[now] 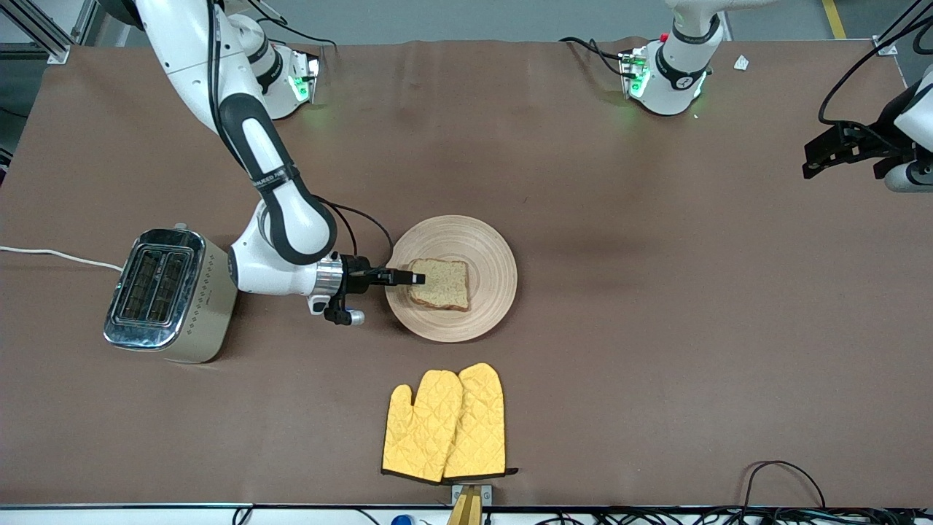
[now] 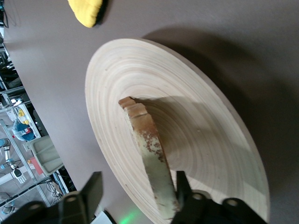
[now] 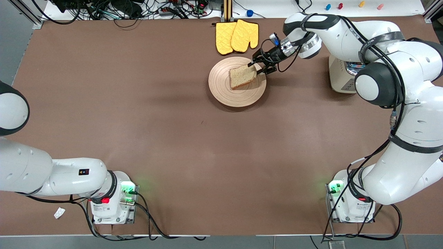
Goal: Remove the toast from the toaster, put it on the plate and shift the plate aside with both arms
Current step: 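Lower the toast onto the plate and open the right gripper, then withdraw the right gripper while the left gripper reaches toward the plate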
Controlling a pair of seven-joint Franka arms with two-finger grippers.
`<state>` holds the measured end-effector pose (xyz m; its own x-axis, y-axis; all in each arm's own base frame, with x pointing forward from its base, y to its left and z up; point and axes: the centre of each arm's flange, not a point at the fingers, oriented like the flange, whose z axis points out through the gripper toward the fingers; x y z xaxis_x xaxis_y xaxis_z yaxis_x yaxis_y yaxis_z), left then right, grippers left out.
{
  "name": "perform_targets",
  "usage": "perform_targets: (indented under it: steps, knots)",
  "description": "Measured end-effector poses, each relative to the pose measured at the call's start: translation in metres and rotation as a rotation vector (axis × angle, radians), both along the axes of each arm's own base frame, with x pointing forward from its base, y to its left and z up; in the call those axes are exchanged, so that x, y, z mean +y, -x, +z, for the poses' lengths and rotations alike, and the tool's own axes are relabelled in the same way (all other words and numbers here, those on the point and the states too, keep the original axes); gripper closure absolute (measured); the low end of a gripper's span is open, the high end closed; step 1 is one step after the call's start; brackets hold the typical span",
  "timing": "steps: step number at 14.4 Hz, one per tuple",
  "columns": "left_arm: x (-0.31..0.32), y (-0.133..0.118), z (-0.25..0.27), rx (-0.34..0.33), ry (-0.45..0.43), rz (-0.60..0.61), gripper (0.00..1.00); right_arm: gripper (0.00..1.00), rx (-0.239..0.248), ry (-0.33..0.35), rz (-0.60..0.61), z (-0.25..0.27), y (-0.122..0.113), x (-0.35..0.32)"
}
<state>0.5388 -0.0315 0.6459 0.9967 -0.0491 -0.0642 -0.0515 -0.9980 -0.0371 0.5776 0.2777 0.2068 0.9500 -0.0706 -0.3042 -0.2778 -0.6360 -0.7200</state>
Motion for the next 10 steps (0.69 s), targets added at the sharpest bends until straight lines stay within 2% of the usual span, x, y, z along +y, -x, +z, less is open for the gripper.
perform_targets:
  steps: [2, 3, 6, 10]
  knots:
    - [0.000, 0.000, 0.000, 0.000, 0.000, 0.000, 0.00, 0.05, 0.011, -0.001, 0.000, -0.001, 0.003, 0.003]
    - [0.000, 0.000, 0.000, 0.000, 0.000, 0.000, 0.00, 0.00, 0.018, -0.001, -0.007, 0.000, 0.003, 0.004]
    - [0.000, 0.000, 0.000, 0.000, 0.000, -0.001, 0.00, 0.00, 0.036, -0.019, -0.032, 0.020, -0.003, 0.005]
    - [-0.001, -0.002, -0.003, 0.006, 0.000, -0.001, 0.00, 0.00, 0.067, -0.086, -0.028, 0.068, -0.018, -0.020]
